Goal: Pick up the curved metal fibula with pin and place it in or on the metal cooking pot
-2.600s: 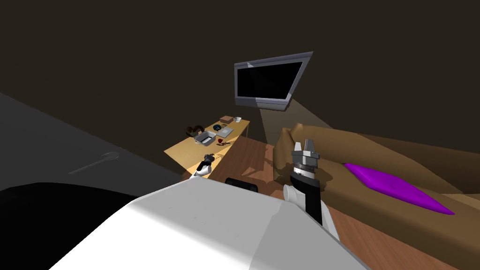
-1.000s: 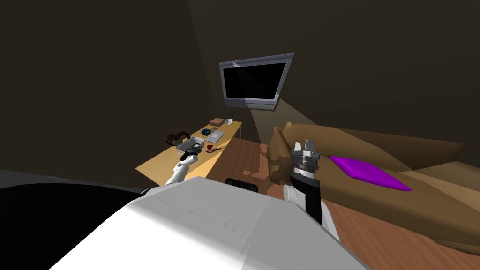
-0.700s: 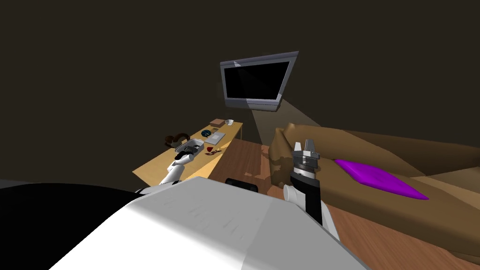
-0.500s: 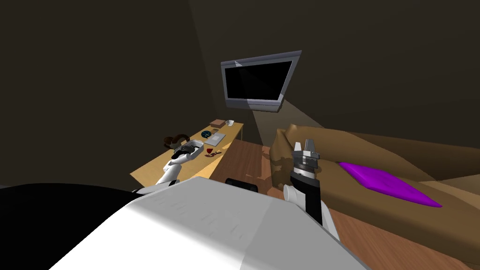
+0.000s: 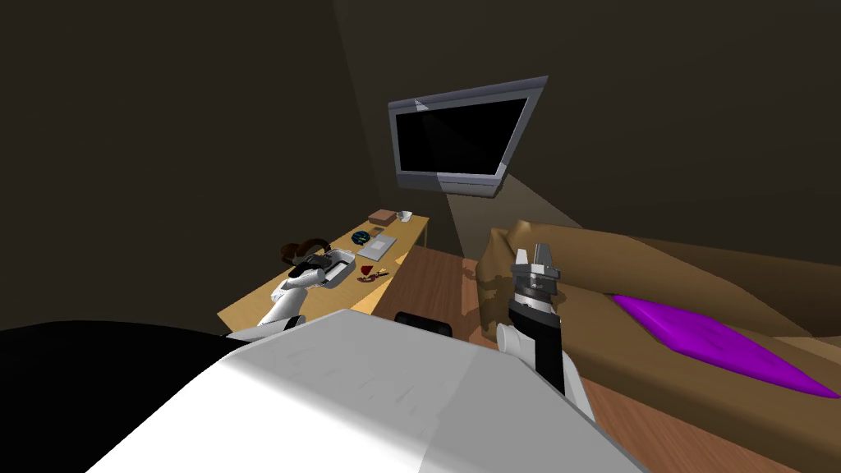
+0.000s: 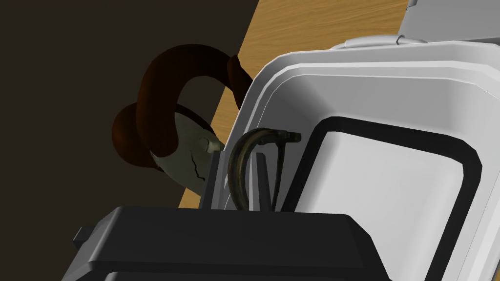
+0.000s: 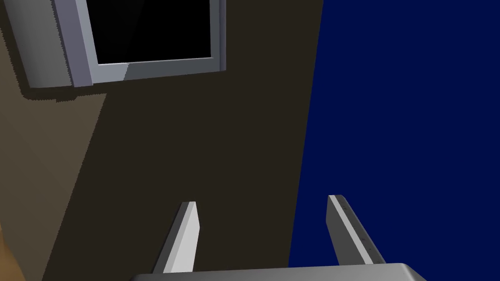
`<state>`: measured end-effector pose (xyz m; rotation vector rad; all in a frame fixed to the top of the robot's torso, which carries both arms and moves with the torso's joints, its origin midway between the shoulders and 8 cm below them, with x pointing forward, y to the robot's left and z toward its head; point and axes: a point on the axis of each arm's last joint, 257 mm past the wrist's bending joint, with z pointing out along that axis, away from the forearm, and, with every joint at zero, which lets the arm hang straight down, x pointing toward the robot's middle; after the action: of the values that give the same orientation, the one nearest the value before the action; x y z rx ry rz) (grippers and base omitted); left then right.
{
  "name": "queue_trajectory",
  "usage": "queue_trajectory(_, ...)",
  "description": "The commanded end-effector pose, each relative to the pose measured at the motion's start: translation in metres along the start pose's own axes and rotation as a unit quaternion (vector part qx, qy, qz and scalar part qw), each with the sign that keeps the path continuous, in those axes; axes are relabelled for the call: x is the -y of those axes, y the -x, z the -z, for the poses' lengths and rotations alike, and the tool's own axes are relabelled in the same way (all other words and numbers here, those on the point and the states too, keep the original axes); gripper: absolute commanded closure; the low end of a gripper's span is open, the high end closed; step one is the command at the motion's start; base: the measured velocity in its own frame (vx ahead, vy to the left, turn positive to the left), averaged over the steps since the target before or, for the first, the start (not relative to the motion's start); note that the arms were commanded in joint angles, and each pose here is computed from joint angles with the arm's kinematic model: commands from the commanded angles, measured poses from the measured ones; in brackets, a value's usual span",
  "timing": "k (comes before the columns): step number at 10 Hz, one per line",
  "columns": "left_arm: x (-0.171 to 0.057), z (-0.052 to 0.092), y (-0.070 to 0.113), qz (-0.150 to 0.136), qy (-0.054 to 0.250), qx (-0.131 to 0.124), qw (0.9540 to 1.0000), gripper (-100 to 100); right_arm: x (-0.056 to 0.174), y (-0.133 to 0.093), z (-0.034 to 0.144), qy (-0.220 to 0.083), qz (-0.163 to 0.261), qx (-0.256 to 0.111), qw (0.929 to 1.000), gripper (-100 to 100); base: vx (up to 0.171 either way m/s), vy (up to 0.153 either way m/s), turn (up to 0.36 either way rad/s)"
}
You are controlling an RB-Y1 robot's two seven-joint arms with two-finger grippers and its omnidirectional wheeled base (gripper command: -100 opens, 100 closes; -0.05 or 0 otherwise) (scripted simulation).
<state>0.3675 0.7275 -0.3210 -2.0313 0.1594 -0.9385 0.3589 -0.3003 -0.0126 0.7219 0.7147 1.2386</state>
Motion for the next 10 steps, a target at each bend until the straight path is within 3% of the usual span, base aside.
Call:
queue_trajectory(1, 0.000, 0.000, 0.000, 0.000, 0.000, 0.000, 1.0000, -100, 0.000, 0.000, 0.000, 0.000, 0.000, 0.000, 1.0000, 0, 0.009, 0.005, -0.001)
queue_trajectory(5, 0.000, 0.000, 0.000, 0.000, 0.000, 0.000, 1.0000, -100, 0.000, 0.000, 0.000, 0.000, 0.000, 0.000, 1.0000, 0, 0.000, 0.000, 0.000)
queue_trajectory(6, 0.000, 0.000, 0.000, 0.000, 0.000, 0.000, 1.0000, 0, 0.000, 0.000, 0.000, 0.000, 0.000, 0.000, 1.0000, 0, 0.000, 0.000, 0.000)
queue_trajectory(7, 0.013, -0.002, -0.003, 0.001, -0.001, 0.001, 1.0000, -100, 0.000, 0.000, 0.000, 0.000, 0.000, 0.000, 1.0000, 0, -0.008, -0.020, -0.029)
queue_trajectory(10, 0.032, -0.004, -0.007, 0.001, -0.002, 0.004, 1.0000, -100, 0.000, 0.000, 0.000, 0.000, 0.000, 0.000, 1.0000, 0, -0.015, -0.036, -0.023)
